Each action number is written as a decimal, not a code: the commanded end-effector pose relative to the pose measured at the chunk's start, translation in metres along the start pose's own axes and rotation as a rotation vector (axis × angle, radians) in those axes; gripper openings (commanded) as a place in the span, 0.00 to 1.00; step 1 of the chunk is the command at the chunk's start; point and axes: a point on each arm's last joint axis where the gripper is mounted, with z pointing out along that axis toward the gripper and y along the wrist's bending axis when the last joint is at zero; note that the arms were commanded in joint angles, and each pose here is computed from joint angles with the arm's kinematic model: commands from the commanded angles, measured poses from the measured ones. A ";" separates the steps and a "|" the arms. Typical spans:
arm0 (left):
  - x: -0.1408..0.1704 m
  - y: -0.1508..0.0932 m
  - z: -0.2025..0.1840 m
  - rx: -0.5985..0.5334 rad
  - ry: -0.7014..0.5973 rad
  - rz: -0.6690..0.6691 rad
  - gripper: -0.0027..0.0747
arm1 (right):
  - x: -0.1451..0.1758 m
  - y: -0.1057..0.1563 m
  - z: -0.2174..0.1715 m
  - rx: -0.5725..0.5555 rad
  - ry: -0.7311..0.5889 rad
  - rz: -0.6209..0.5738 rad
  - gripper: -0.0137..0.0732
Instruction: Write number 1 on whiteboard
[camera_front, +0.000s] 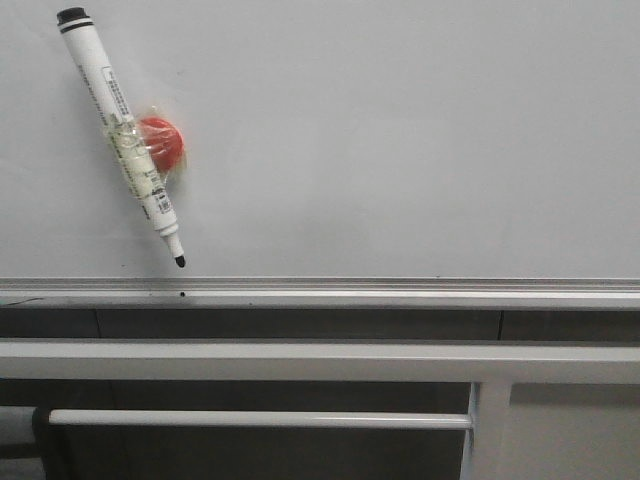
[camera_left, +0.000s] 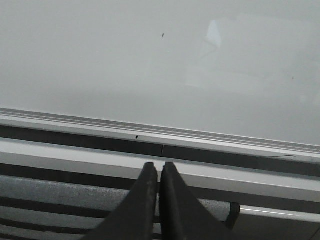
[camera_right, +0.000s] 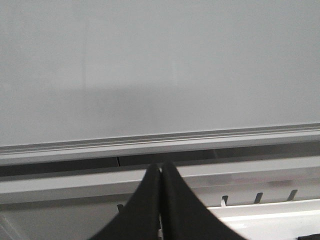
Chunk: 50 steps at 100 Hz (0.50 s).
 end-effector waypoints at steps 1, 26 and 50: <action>-0.004 -0.001 -0.001 0.012 -0.075 -0.014 0.01 | 0.006 0.000 0.001 0.005 -0.011 -0.015 0.08; -0.004 -0.001 -0.001 0.012 -0.075 -0.014 0.01 | 0.006 0.000 0.001 0.005 -0.011 -0.015 0.08; -0.006 -0.001 -0.001 0.015 -0.099 -0.014 0.01 | 0.006 0.000 0.001 0.005 -0.011 -0.015 0.08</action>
